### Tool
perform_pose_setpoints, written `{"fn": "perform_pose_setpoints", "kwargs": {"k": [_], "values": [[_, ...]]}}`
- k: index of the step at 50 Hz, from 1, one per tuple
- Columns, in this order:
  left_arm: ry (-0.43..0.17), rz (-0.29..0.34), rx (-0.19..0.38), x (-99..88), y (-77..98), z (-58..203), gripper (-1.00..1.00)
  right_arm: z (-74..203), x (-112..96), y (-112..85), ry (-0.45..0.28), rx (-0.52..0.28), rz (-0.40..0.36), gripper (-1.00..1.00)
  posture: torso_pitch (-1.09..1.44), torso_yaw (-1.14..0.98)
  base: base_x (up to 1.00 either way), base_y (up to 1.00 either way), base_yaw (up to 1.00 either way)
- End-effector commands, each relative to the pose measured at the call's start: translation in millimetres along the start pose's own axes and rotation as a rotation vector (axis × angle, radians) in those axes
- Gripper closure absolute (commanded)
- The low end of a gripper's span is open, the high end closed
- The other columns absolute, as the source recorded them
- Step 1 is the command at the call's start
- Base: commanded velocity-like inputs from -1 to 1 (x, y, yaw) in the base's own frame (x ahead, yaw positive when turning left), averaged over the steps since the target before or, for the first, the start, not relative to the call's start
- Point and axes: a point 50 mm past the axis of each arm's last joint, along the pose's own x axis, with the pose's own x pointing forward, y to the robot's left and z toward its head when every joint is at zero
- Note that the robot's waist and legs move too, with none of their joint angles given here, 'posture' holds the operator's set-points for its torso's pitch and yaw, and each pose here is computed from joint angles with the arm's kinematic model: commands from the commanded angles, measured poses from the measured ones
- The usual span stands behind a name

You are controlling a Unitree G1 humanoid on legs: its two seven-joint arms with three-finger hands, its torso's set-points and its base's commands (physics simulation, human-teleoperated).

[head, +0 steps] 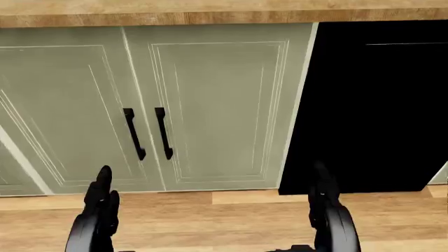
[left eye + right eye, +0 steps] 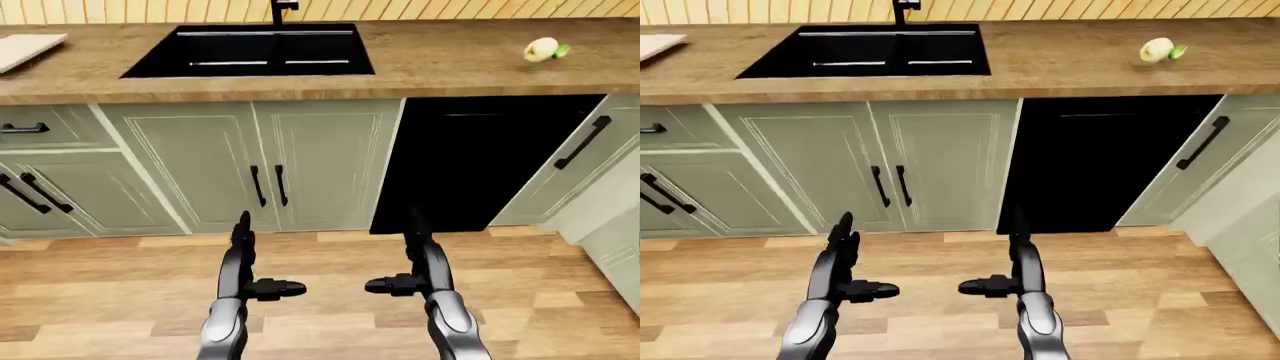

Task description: Place the pear and the pickle on separate cutting boards.

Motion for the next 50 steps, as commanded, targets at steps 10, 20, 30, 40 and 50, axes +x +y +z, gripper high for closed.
{"fn": "perform_pose_setpoints", "kwargs": {"k": [10, 20, 30, 40, 50], "values": [[-0.177, 0.016, 0.03, 8.3, 3.6, 38, -1.0, 34, 7, 0.1, -0.188, -0.014, 0.009, -1.0, 0.0, 0.0, 0.0, 0.0, 0.0], [-0.203, -0.003, 0.038, 8.6, 2.5, 68, -1.0, 49, 12, 0.5, -0.21, -0.015, 0.003, -1.0, 0.0, 0.0, 0.0, 0.0, 0.0], [-0.288, -0.017, 0.056, 1.5, 6.0, 139, -1.0, 106, 15, -5.3, -0.284, -0.013, -0.007, -1.0, 0.0, 0.0, 0.0, 0.0, 0.0], [-0.353, -0.006, 0.057, -7.6, 12.4, 180, -1.0, 140, 10, -12.7, -0.337, 0.024, -0.023, -1.0, 0.0, 0.0, 0.0, -0.26, 0.0], [-0.353, -0.012, 0.057, -8.0, 10.8, 180, -1.0, 142, 7, -16.3, -0.341, 0.037, -0.03, -1.0, 0.0, 0.0, 0.0, -0.68, 0.0]]}}
